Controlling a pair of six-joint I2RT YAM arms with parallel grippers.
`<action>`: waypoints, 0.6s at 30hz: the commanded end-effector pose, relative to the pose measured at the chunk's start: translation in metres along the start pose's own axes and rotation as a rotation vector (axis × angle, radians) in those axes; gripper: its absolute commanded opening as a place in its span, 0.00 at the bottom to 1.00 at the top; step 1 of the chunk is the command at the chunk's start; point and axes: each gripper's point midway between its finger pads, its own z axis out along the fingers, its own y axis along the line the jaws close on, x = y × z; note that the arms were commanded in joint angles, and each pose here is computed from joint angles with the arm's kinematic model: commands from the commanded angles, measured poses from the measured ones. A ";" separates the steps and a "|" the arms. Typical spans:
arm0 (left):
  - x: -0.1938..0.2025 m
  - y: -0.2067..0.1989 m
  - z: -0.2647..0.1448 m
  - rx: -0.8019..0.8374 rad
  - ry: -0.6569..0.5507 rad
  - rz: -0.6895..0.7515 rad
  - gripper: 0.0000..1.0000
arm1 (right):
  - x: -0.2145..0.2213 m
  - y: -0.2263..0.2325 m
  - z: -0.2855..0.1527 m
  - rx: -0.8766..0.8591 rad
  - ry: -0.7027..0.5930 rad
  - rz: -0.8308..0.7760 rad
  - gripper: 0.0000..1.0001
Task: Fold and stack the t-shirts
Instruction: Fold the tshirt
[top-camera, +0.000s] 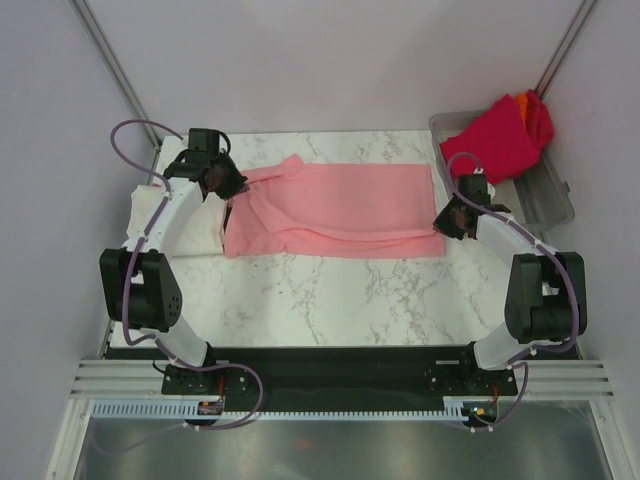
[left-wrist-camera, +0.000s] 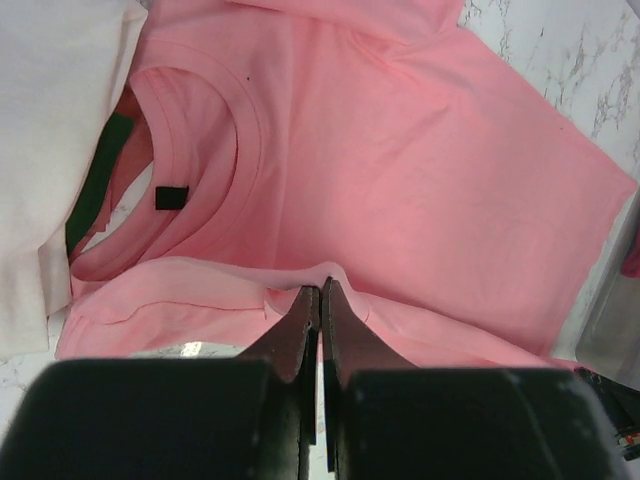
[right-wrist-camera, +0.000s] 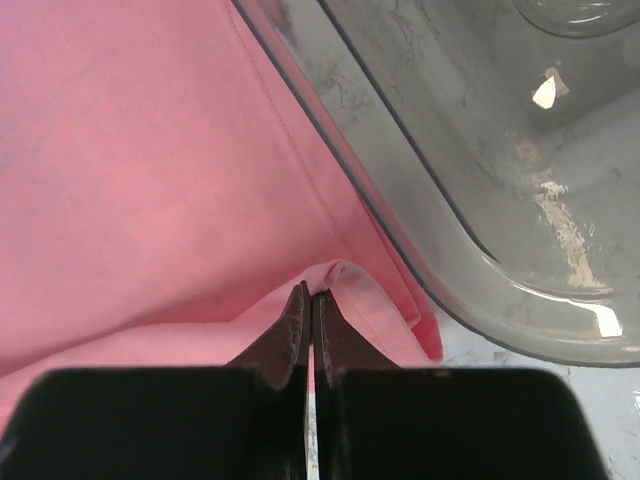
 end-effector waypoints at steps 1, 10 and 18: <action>-0.026 -0.011 -0.003 0.010 -0.082 -0.001 0.02 | -0.028 0.013 -0.001 -0.009 -0.083 0.017 0.00; -0.025 -0.006 0.002 -0.014 -0.085 -0.025 0.02 | -0.035 0.010 0.006 0.023 -0.101 0.025 0.00; -0.037 -0.004 0.011 -0.028 -0.099 -0.047 0.02 | -0.041 0.009 0.019 0.053 -0.117 0.043 0.00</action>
